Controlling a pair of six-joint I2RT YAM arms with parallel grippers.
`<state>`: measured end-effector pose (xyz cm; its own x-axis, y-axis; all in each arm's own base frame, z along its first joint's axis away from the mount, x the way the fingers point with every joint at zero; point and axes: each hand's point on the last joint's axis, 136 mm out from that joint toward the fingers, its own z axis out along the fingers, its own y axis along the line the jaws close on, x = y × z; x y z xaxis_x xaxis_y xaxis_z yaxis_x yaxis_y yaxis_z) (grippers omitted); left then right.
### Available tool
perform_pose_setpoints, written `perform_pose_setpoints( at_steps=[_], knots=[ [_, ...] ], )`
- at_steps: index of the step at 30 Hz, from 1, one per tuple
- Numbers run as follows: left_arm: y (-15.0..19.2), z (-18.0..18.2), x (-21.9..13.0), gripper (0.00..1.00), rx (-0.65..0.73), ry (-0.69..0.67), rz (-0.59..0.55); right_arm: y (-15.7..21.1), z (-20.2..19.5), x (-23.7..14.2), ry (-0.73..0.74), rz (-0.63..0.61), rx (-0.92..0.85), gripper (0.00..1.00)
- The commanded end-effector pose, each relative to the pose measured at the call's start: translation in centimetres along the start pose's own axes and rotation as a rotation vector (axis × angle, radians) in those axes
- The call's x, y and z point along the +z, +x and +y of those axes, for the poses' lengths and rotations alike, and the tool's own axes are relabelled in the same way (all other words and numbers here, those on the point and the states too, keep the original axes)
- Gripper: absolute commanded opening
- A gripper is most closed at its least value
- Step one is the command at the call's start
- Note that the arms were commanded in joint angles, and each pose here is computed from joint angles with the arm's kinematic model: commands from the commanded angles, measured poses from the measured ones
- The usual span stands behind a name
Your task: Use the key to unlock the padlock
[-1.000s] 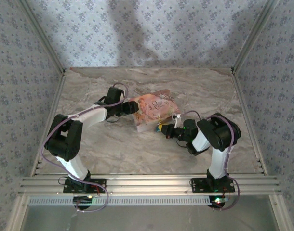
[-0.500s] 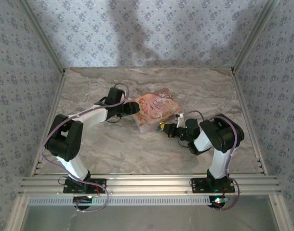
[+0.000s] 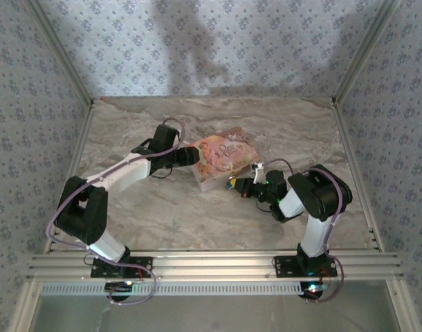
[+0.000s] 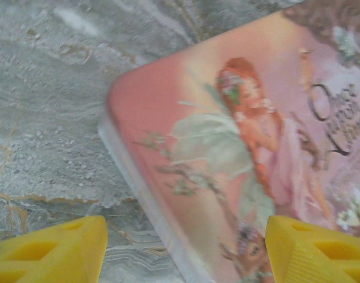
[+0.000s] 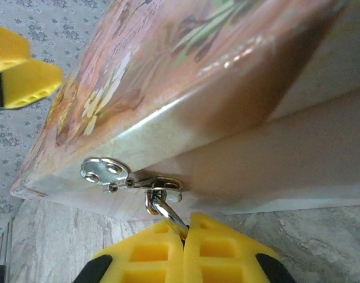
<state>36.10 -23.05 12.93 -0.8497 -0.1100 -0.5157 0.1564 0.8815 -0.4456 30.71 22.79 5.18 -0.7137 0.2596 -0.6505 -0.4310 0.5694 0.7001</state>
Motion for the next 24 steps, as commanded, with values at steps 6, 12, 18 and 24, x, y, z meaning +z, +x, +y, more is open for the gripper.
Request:
perform_pose_setpoints(
  at_steps=[6,12,18,24],
  knots=[
    [-0.4,-8.3,-2.2,0.71,0.193,0.084,-0.033,-1.2,0.5,0.1,-0.011,-0.027,0.003,0.03],
    [2.4,-11.7,0.6,0.71,0.221,0.165,0.071,-1.2,0.4,0.2,-0.008,-0.018,0.009,0.03],
    [4.5,-11.8,3.2,0.70,0.213,0.170,0.147,-1.3,0.4,0.1,-0.004,-0.020,0.011,0.03],
    [6.3,-10.4,4.4,0.70,0.191,0.144,0.196,-1.5,0.3,-0.1,0.006,-0.020,0.018,0.03]
  ],
)
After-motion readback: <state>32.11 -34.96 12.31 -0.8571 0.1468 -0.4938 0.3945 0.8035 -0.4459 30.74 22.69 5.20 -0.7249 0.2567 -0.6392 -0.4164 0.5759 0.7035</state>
